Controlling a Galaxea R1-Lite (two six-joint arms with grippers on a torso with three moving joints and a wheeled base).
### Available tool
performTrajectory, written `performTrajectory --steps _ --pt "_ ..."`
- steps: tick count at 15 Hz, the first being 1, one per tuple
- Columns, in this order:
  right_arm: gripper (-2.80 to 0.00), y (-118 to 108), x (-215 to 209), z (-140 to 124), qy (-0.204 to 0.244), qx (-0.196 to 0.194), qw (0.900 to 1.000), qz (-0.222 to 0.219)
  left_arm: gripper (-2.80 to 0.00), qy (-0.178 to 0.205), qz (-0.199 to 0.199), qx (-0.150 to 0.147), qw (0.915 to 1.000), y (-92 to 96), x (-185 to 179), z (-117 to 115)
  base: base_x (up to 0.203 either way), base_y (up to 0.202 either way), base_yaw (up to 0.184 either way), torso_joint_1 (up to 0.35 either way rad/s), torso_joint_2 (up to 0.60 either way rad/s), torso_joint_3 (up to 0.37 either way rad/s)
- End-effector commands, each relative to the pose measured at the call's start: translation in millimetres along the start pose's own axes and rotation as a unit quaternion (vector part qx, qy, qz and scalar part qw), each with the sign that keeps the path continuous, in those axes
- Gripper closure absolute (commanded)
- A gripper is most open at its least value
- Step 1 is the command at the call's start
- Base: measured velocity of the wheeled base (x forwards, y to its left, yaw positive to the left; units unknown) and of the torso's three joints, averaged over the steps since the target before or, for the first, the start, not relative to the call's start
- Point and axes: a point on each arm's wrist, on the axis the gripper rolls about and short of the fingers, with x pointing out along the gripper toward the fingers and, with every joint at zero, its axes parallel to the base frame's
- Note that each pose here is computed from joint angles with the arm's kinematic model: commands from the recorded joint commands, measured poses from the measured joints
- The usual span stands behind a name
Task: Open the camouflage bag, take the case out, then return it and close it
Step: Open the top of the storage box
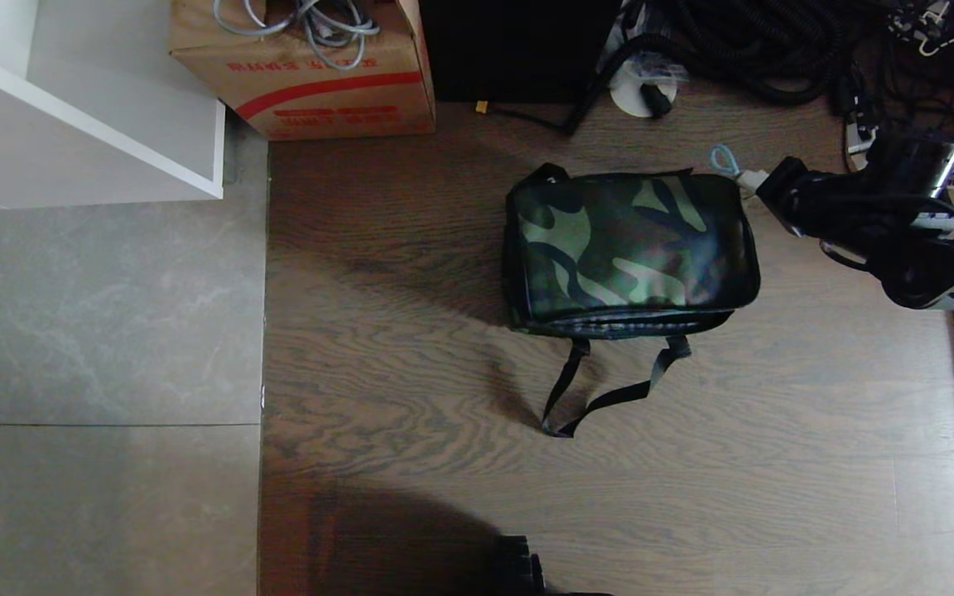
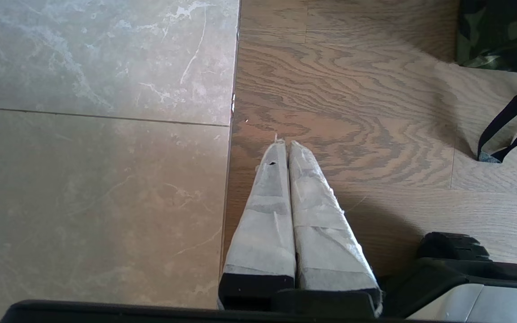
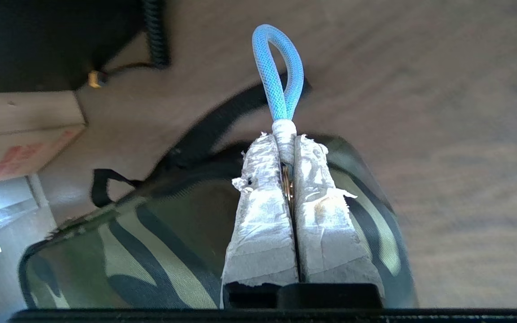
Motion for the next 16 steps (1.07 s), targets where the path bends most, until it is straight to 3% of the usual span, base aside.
performTrajectory --steps 1,9,10,16 --pt "0.00 3 5 0 -0.008 -0.003 1.000 0.014 0.00 0.004 0.000 0.000 1.0000 0.1 1 -3 0.000 0.000 0.000 0.000 0.00 0.000" --pt "0.00 4 9 4 -0.031 -0.016 0.999 0.040 0.00 0.004 0.000 0.000 1.0000 0.1 1 -3 0.000 0.000 0.000 0.000 0.00 0.000" --pt "-2.80 4 8 3 -0.030 -0.014 0.999 0.040 0.00 0.004 0.000 0.000 1.0000 0.1 1 -2 0.000 0.000 0.000 0.000 0.00 0.000" --pt "-2.80 -3 -2 2 -0.032 -0.018 0.999 0.030 0.00 0.004 0.000 0.000 1.0000 0.1 1 -3 0.000 0.000 0.000 0.000 0.00 0.000"
